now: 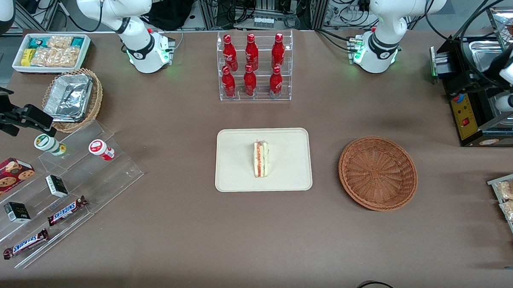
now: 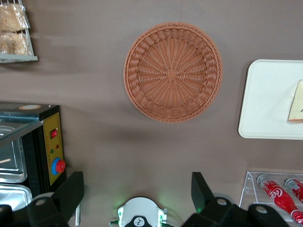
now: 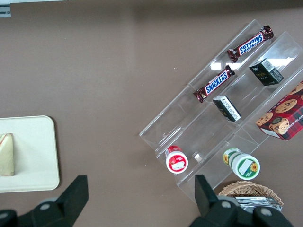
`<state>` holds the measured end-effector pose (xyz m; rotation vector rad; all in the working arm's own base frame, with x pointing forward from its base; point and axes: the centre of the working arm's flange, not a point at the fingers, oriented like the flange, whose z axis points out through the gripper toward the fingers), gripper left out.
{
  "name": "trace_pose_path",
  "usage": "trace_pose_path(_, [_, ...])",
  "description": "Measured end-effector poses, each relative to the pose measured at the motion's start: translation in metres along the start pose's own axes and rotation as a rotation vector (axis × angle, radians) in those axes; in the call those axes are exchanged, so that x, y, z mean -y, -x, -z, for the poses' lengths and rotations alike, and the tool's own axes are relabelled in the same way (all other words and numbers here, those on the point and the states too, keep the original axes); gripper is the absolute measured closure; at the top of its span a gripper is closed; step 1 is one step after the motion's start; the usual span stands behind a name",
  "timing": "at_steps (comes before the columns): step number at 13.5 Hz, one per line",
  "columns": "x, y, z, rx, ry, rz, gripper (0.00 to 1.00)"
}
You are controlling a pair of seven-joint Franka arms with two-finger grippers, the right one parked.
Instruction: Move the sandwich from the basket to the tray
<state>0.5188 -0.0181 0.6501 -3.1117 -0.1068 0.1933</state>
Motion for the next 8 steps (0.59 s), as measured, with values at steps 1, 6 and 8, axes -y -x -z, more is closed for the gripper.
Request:
trace_pose_path(1, [0.000, -0.006, 0.000, -0.002, 0.002, -0.001, 0.00])
trace_pose_path(6, [0.002, -0.016, 0.001, -0.006, 0.006, -0.003, 0.00])
trace_pose_path(8, [0.005, -0.016, 0.002, -0.008, 0.007, -0.007, 0.00])
